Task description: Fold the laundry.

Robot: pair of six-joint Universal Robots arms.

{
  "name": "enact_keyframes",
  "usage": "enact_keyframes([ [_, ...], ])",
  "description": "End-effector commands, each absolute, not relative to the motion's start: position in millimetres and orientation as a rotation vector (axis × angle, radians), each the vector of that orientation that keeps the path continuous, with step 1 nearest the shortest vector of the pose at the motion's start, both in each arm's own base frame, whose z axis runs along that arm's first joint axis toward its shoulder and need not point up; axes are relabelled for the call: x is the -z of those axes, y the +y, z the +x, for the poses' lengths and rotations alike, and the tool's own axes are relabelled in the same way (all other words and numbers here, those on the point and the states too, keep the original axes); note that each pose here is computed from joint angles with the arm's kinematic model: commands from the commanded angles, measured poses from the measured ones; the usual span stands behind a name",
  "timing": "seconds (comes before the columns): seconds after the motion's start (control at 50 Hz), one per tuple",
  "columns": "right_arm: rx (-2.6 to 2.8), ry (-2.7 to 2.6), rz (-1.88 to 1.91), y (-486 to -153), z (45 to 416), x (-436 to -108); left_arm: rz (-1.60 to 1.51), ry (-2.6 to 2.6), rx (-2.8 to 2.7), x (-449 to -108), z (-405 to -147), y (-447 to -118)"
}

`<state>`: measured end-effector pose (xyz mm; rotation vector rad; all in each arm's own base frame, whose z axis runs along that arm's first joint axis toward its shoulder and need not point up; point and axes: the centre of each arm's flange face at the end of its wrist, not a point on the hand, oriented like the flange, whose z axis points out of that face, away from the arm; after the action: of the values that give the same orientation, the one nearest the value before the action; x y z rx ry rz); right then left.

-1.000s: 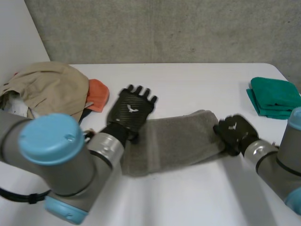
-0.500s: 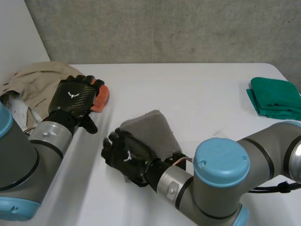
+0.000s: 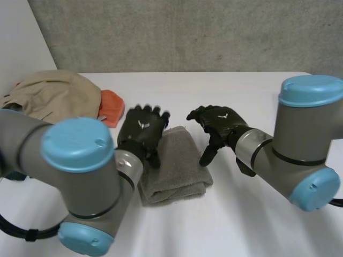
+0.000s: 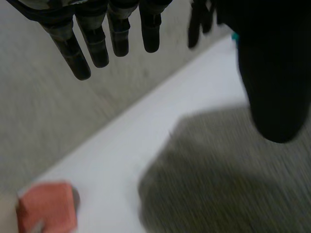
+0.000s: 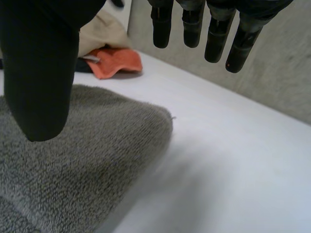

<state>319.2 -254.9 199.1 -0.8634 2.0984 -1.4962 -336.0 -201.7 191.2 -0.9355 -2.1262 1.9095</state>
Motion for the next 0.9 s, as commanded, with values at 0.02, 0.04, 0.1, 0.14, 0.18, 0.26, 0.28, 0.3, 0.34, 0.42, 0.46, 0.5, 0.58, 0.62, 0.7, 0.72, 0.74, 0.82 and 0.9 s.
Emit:
enact_keyframes([
  [0.02, 1.381, 2.118, -0.922, -261.9, 330.7, -174.5, -1.019, -2.294, -1.802, -153.8, -330.2, -201.8],
  [0.04, 1.369, 2.127, -0.927, -262.9, 331.3, -170.1, -1.031, -2.308, -1.786, -149.3, -329.6, -201.7],
  [0.1, 1.326, 2.162, -0.955, -265.2, 333.0, -152.4, -1.079, -2.358, -1.743, -134.8, -326.5, -204.2],
  [0.14, 1.321, 2.172, -0.989, -266.3, 333.3, -144.7, -1.103, -2.383, -1.723, -127.3, -324.2, -206.5],
  [0.18, 1.337, 2.178, -1.064, -267.4, 333.4, -137.5, -1.124, -2.413, -1.713, -120.0, -319.9, -212.6],
  [0.26, 1.403, 2.173, -1.183, -267.7, 334.0, -138.8, -1.102, -2.41, -1.748, -124.6, -317.0, -221.9],
  [0.28, 1.412, 2.167, -1.201, -266.1, 335.2, -139.9, -1.096, -2.403, -1.755, -127.0, -317.7, -222.5],
  [0.3, 1.426, 2.157, -1.218, -264.1, 337.0, -142.4, -1.09, -2.395, -1.766, -130.2, -318.0, -222.9],
  [0.34, 1.478, 2.124, -1.228, -259.5, 340.6, -156.5, -1.057, -2.324, -1.838, -153.8, -321.7, -224.1],
  [0.42, 1.586, 2.051, -1.177, -254.0, 337.9, -189.8, -1.02, -2.15, -1.931, -198.8, -326.8, -219.0],
  [0.46, 1.629, 2.023, -1.161, -247.2, 333.9, -196.6, -1.01, -2.036, -1.972, -223.9, -328.7, -215.4],
  [0.5, 1.651, 2.005, -1.161, -241.7, 331.2, -196.7, -1.004, -1.952, -1.997, -241.5, -328.8, -212.9],
  [0.58, 1.701, 1.948, -1.171, -221.5, 325.0, -199.1, -1.038, -1.789, -2.008, -267.9, -326.9, -211.1],
  [0.62, 1.691, 1.924, -1.193, -206.2, 323.3, -193.4, -1.082, -1.71, -1.973, -275.1, -326.3, -210.8],
  [0.7, 1.649, 1.895, -1.278, -181.9, 326.1, -167.5, -1.175, -1.588, -1.851, -277.2, -327.6, -202.6],
  [0.72, 1.651, 1.88, -1.298, -177.9, 327.7, -162.6, -1.191, -1.573, -1.823, -276.9, -327.8, -200.0],
  [0.74, 1.652, 1.865, -1.315, -174.6, 329.8, -157.0, -1.204, -1.563, -1.797, -276.9, -327.7, -197.6],
  [0.82, 1.675, 1.83, -1.373, -170.7, 337.8, -131.1, -1.24, -1.561, -1.719, -274.9, -326.3, -190.2],
  [0.9, 1.686, 1.806, -1.436, -172.1, 345.0, -109.9, -1.249, -1.57, -1.707, -273.2, -326.1, -188.8],
])
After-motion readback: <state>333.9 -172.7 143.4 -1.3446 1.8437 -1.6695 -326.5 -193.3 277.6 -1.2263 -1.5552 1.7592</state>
